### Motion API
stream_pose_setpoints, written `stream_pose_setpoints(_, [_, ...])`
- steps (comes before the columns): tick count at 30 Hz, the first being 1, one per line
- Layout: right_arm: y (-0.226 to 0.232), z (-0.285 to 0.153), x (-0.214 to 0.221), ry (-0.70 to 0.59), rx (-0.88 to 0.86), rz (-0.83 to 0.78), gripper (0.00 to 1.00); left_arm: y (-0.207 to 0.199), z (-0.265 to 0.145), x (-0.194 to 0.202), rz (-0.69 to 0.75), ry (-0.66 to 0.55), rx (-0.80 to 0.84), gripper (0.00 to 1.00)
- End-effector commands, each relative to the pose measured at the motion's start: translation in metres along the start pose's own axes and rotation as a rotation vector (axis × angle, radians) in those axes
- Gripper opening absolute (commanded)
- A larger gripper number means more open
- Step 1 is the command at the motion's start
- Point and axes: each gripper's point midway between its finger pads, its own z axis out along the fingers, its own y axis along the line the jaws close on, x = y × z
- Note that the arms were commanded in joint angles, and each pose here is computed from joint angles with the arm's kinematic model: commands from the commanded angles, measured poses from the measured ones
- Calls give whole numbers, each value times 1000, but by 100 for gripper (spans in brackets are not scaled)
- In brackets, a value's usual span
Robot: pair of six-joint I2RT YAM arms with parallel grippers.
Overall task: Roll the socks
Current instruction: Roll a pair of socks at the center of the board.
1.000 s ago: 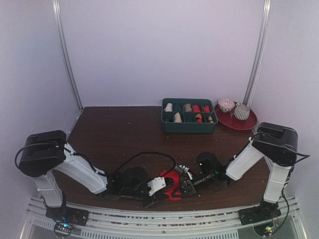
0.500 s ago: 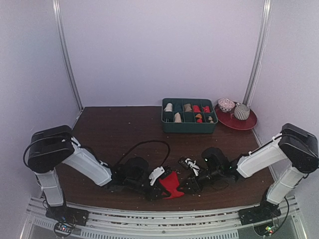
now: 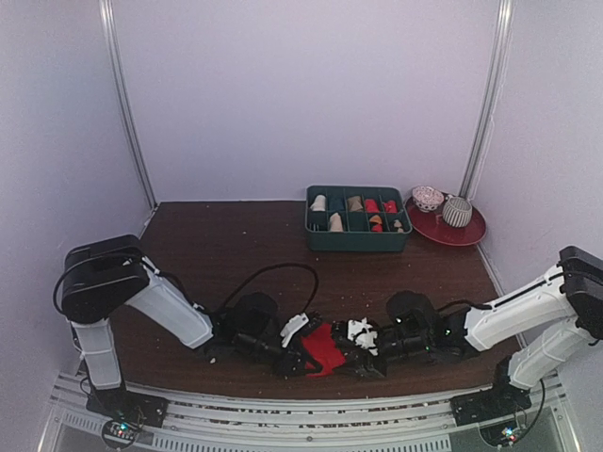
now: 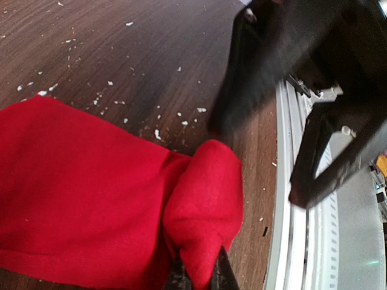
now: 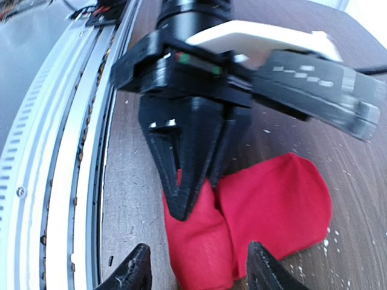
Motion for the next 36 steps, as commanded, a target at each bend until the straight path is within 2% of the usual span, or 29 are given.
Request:
stream_pose_setpoints(1, [2, 14, 13, 83, 2, -135, 54, 41, -21, 140, -273, 417, -179, 0])
stream_pose_setpoints(9, [13, 21, 35, 160, -19, -153, 52, 41, -23, 144, -275, 431, -179, 0])
stream_pose_setpoints(15, [10, 25, 34, 147, 10, -164, 48, 41, -22, 144, -278, 434, -174, 0])
stream_pose_setpoints(21, [10, 31, 44, 172, 8, -107, 30, 41, -21, 143, -273, 438, -168, 0])
stream_pose_setpoints(25, [16, 35, 53, 200, -26, 18, 17, 44, -19, 138, -252, 433, -183, 0])
stream_pose_setpoints(26, [19, 35, 57, 209, -46, 74, 16, 44, -18, 131, -231, 419, -191, 6])
stream_pose_setpoints(28, [27, 36, 64, 224, -96, 176, 15, 46, -21, 111, -179, 366, -228, 25])
stream_pose_setpoints(33, [46, 41, 90, 305, -215, 402, 14, 44, -38, 37, 34, 163, -331, 61])
stream_pose_setpoints(34, [49, 41, 97, 332, -228, 438, 13, 43, -43, 22, 75, 115, -353, 66])
stream_pose_setpoints(36, [52, 40, 107, 378, -256, 513, 14, 35, -56, -4, 159, 10, -369, 69])
